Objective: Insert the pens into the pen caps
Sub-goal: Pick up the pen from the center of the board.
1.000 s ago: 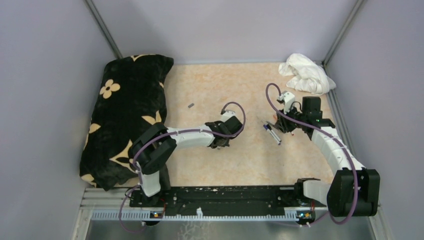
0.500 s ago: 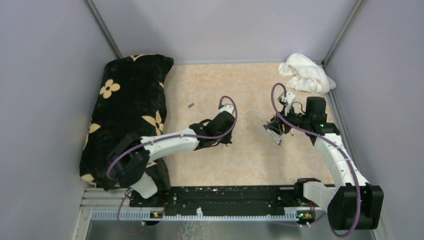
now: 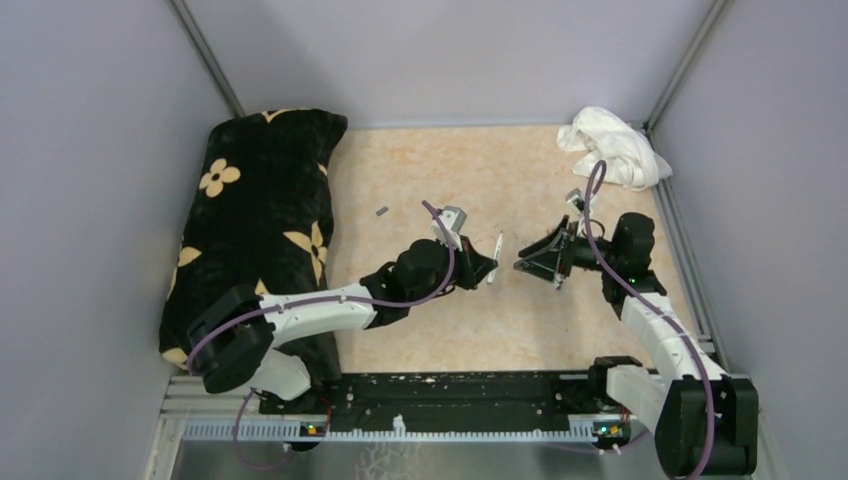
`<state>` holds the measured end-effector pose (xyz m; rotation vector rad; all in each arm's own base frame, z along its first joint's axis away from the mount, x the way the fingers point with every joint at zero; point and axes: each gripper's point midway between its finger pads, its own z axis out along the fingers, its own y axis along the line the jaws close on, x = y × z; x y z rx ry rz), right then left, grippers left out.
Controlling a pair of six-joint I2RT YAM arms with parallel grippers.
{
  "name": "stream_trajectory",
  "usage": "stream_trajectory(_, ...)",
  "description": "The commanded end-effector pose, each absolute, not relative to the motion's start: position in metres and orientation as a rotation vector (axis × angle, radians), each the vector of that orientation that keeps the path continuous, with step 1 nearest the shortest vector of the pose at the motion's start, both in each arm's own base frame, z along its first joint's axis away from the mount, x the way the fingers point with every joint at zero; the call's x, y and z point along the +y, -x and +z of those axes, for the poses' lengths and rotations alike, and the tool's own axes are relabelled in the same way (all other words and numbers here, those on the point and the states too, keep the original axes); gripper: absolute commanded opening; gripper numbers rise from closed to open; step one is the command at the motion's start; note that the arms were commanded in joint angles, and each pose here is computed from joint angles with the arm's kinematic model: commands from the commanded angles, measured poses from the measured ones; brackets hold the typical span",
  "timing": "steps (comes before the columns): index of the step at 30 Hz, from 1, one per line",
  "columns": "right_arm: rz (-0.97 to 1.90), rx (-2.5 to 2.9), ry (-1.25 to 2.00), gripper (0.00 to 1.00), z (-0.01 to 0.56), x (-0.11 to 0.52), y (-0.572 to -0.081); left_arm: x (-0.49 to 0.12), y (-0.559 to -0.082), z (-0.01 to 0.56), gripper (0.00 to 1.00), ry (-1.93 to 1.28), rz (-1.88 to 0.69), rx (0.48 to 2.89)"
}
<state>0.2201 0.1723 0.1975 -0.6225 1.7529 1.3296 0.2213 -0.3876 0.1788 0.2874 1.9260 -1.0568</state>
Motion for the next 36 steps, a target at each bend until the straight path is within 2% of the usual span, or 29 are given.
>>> stream_trajectory(1, 1.417, 1.677, 0.519, 0.54, 0.234, 0.177, -0.225, -0.407, -0.221, 0.217, 0.00, -0.250, -1.179, 1.780)
stream_trajectory(13, 1.444, 1.733, 0.353, 0.57, 0.227, 0.180, -0.235, -0.427, -0.211, 0.224, 0.00, -0.274, -1.238, 1.751)
stream_trajectory(21, 1.423, 1.767, 0.324, 0.48, 0.217, 0.184, -0.239, -0.432, -0.208, 0.231, 0.00, -0.276, -1.264, 1.733)
stream_trajectory(26, 1.431, 1.760, 0.342, 0.37, 0.217, 0.187, -0.237, -0.437, -0.206, 0.231, 0.00, -0.284, -1.277, 1.732)
stream_trajectory(29, 1.440, 1.754, 0.362, 0.23, 0.217, 0.189, -0.234, -0.439, -0.205, 0.232, 0.00, -0.293, -1.280, 1.731)
stream_trajectory(32, 1.448, 1.730, 0.403, 0.00, 0.220, 0.191, -0.230, -0.439, -0.204, 0.231, 0.00, -0.293, -1.278, 1.735)
stream_trajectory(33, 1.447, 1.724, 0.416, 0.00, 0.222, 0.191, -0.230, -0.439, -0.204, 0.231, 0.03, -0.294, -1.278, 1.736)
stream_trajectory(36, 1.433, 1.705, 0.460, 0.00, 0.227, 0.191, -0.229, -0.436, -0.200, 0.227, 0.22, -0.321, -1.274, 1.740)
